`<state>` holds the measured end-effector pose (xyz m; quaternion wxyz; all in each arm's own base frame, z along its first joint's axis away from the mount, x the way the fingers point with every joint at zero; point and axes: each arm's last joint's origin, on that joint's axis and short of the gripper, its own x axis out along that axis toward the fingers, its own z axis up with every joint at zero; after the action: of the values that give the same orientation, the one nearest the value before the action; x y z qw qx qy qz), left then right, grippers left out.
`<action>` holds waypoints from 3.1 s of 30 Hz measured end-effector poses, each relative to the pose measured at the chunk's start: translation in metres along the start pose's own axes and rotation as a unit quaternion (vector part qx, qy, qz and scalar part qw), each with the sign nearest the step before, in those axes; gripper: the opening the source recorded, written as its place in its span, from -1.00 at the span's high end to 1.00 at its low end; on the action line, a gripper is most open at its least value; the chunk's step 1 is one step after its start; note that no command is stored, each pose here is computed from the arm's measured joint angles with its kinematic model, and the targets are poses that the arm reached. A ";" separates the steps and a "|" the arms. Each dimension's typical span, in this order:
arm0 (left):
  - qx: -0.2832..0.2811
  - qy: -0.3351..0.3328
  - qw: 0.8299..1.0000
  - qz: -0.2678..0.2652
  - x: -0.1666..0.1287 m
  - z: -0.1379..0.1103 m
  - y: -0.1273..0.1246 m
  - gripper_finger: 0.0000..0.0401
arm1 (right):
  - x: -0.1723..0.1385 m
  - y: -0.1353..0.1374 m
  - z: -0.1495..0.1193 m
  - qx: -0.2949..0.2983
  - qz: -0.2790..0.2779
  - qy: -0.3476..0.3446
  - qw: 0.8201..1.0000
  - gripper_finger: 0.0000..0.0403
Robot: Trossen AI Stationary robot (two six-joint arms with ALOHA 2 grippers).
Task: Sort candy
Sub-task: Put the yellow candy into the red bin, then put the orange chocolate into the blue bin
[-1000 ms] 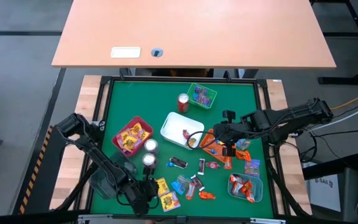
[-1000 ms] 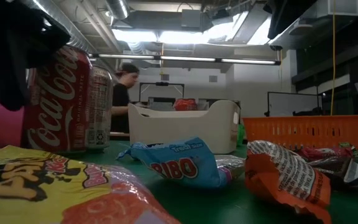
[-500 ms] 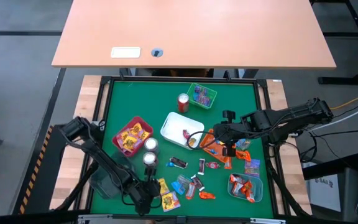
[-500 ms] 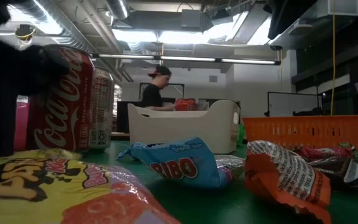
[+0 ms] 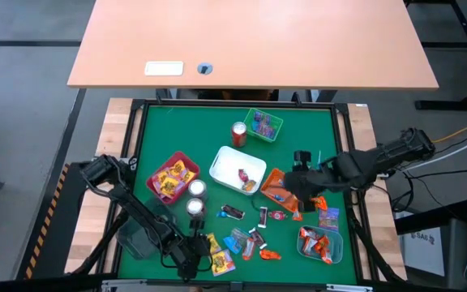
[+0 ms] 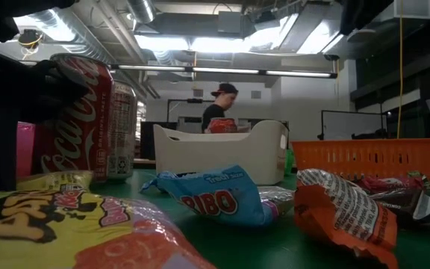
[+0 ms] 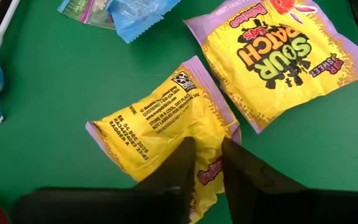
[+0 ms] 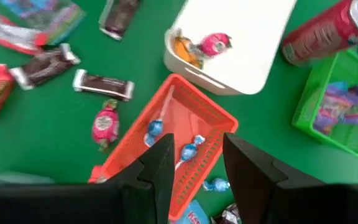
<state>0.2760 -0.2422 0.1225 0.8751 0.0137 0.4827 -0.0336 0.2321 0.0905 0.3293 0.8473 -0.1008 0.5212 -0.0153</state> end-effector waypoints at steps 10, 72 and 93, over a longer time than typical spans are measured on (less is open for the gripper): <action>-0.010 -0.012 1.000 -0.025 -0.020 0.008 0.001 0.99 | -0.016 0.036 -0.011 -0.014 0.014 -0.025 0.999 0.33; -0.147 0.050 0.950 0.272 -0.194 0.002 0.162 0.53 | 0.076 0.166 0.009 0.113 0.154 0.009 0.982 0.33; -0.156 0.034 0.951 0.263 -0.193 0.005 0.160 0.54 | 0.115 0.197 -0.002 0.180 0.160 0.071 0.968 0.33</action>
<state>0.1897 -0.0737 0.2870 0.8271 0.0043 0.4908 0.2739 0.2675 0.2679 0.1907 0.8037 0.1390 0.5782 0.0195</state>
